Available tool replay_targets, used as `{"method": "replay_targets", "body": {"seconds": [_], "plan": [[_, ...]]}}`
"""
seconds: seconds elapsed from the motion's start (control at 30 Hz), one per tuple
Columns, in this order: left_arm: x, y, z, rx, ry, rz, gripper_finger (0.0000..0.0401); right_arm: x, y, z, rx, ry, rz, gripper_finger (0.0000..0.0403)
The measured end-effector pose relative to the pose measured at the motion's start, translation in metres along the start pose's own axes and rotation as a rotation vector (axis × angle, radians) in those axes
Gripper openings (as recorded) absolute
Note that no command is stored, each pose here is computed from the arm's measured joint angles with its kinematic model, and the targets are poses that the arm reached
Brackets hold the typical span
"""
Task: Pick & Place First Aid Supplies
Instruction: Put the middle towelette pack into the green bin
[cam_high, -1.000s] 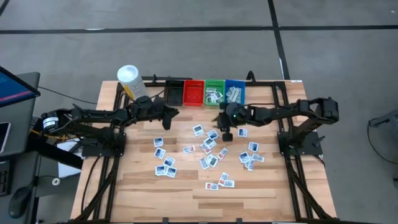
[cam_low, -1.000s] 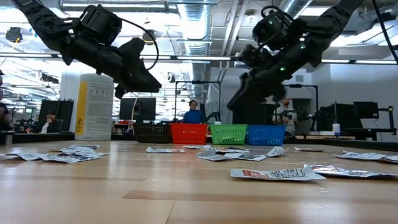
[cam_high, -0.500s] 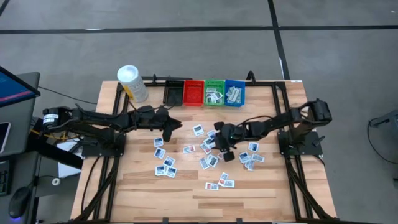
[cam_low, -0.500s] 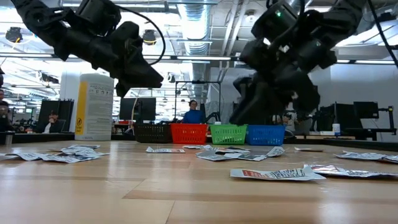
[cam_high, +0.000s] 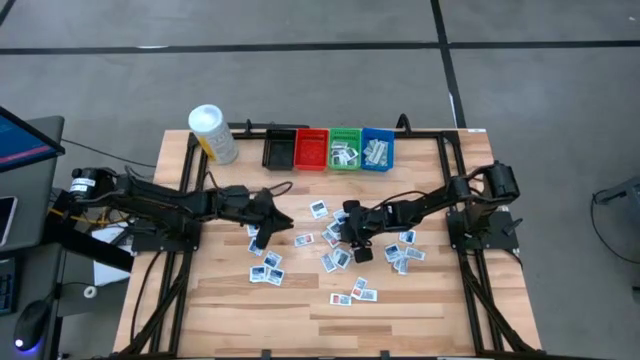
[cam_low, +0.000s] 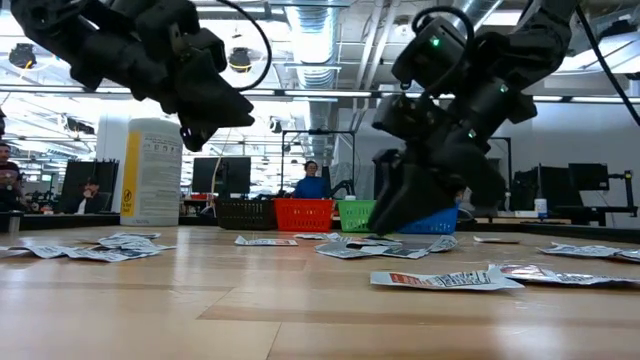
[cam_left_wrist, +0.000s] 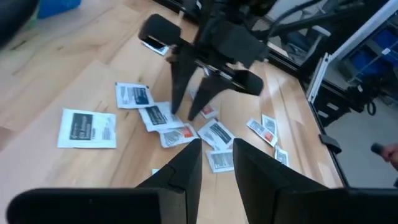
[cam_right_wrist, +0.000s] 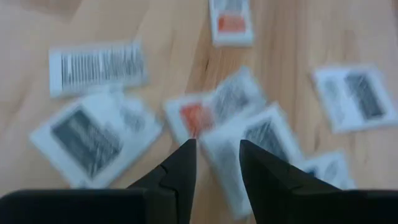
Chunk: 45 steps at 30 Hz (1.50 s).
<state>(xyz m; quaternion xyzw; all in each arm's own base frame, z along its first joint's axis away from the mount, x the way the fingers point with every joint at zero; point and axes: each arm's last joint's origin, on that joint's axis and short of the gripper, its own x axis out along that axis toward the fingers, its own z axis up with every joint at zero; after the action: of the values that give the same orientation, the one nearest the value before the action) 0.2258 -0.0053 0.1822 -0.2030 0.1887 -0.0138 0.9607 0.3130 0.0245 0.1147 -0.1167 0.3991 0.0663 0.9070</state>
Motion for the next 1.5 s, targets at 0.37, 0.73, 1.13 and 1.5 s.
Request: {"method": "replay_targets", "body": {"seconds": [0.37,0.73,1.13,1.5], "plan": [[0.001,-0.018,-0.008,-0.015,-0.068,0.136,0.0091,-0.001,-0.002,-0.008,0.009,0.086,0.014,0.0116],[0.0,-0.022,-0.01,-0.004,-0.107,0.211,0.0091,0.007,-0.002,-0.028,0.22,0.257,0.012,0.005],[0.002,-0.023,-0.013,-0.033,-0.095,0.21,0.0091,0.004,0.014,-0.017,0.181,0.167,0.057,0.0002],[0.002,-0.026,-0.014,-0.028,-0.089,0.198,0.0091,-0.014,0.02,-0.002,0.148,0.091,-0.016,0.001]]}}
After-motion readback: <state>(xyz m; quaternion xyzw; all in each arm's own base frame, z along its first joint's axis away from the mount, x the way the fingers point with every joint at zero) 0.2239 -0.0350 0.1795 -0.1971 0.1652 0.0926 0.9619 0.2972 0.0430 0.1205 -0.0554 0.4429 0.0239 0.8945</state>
